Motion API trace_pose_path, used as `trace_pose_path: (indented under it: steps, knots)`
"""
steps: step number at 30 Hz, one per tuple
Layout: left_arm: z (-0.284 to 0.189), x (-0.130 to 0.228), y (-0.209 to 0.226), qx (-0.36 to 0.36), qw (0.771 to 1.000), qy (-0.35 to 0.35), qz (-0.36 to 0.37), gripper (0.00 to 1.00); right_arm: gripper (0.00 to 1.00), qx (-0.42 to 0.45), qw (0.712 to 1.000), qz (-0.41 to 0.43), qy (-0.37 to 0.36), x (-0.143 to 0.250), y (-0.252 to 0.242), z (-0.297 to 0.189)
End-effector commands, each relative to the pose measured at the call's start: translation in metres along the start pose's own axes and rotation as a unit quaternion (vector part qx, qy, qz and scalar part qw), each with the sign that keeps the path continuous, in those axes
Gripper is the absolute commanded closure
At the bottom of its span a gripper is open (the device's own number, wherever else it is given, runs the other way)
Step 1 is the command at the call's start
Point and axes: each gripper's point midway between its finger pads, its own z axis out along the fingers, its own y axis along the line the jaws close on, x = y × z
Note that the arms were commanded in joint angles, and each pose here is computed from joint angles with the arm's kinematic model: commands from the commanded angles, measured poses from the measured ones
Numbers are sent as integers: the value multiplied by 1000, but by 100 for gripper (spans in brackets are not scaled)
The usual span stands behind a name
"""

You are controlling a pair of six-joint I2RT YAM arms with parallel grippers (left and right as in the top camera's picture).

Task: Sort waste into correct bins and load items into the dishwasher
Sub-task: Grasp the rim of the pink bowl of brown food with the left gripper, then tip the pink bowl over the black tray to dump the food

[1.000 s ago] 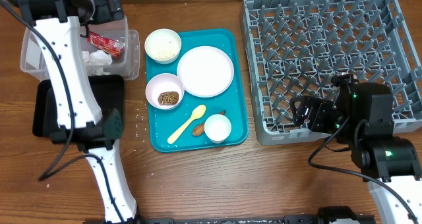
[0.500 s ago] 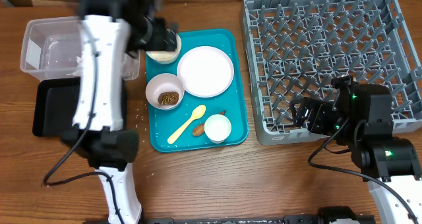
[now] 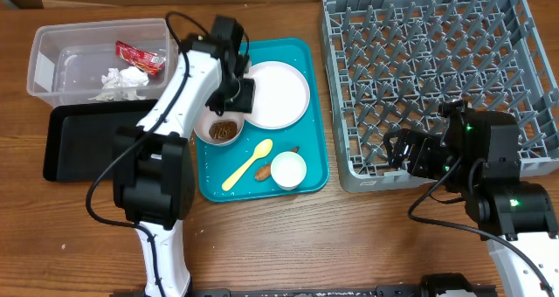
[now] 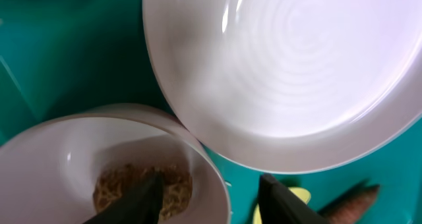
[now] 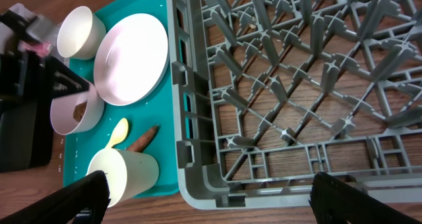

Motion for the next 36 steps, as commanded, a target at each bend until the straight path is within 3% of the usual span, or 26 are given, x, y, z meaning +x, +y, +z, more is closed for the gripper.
trace_pose_path:
  steps: [1,8,18,23,36]
  knots:
    - [12,7,1,-4,1000,1,-3,58,0,-9,1000,-6,-13,-8,7,-6]
    - [36,20,4,-5,1000,9,-1,72,0,-9,1000,-6,-13,-8,7,-6]
    - [21,12,0,0,1000,4,-2,80,0,-5,1000,-6,-12,-9,6,-5]
    - [-2,4,-3,1,1000,1,-1,96,0,-6,1000,-6,-14,-9,6,-5]
    - [-93,-2,-5,-3,1000,-3,-6,96,0,-6,1000,-7,-16,-10,6,-5]
